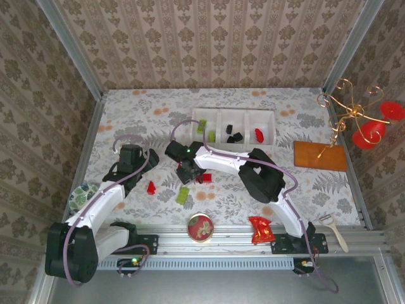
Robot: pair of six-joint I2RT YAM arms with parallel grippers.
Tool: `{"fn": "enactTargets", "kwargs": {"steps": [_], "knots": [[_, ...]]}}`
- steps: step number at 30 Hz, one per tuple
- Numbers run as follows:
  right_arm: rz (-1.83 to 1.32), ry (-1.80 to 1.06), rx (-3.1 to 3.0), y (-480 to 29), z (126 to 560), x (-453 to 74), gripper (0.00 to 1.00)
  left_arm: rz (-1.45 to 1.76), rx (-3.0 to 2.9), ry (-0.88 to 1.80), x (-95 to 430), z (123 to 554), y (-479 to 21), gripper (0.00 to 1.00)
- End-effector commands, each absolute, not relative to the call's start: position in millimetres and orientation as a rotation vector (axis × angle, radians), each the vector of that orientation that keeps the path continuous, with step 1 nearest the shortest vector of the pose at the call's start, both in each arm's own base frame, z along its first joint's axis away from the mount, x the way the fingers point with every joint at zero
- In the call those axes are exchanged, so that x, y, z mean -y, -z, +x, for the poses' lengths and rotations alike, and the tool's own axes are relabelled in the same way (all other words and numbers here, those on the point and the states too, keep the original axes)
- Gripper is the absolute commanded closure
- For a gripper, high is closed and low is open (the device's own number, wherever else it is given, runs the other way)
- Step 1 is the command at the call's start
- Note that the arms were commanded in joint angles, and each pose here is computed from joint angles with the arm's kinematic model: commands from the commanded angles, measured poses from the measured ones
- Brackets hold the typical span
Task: Sort the legos into containers by color
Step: Pick up the lego from the center of the table.
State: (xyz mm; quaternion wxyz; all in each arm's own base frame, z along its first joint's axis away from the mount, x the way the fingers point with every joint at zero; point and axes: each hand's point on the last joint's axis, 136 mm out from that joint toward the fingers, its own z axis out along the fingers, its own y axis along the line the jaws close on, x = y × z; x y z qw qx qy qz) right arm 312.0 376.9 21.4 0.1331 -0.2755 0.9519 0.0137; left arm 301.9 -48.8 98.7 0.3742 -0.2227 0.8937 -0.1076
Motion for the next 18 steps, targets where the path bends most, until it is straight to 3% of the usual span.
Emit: {"fn": "enactTargets", "kwargs": {"steps": [1,9,18], "knots": [[-0.777,-0.086,-2.782,-17,313,-383,0.44,-0.595,-2.275,0.298,47,301,-99,0.00],[-0.795,-0.092,-2.772,-20,313,-383,0.47,-0.594,-2.274,0.303,48,301,-99,0.00],[-0.659,0.037,-2.786,-19,325,-364,0.39,-0.593,-2.273,0.308,49,301,-100,0.00]]}}
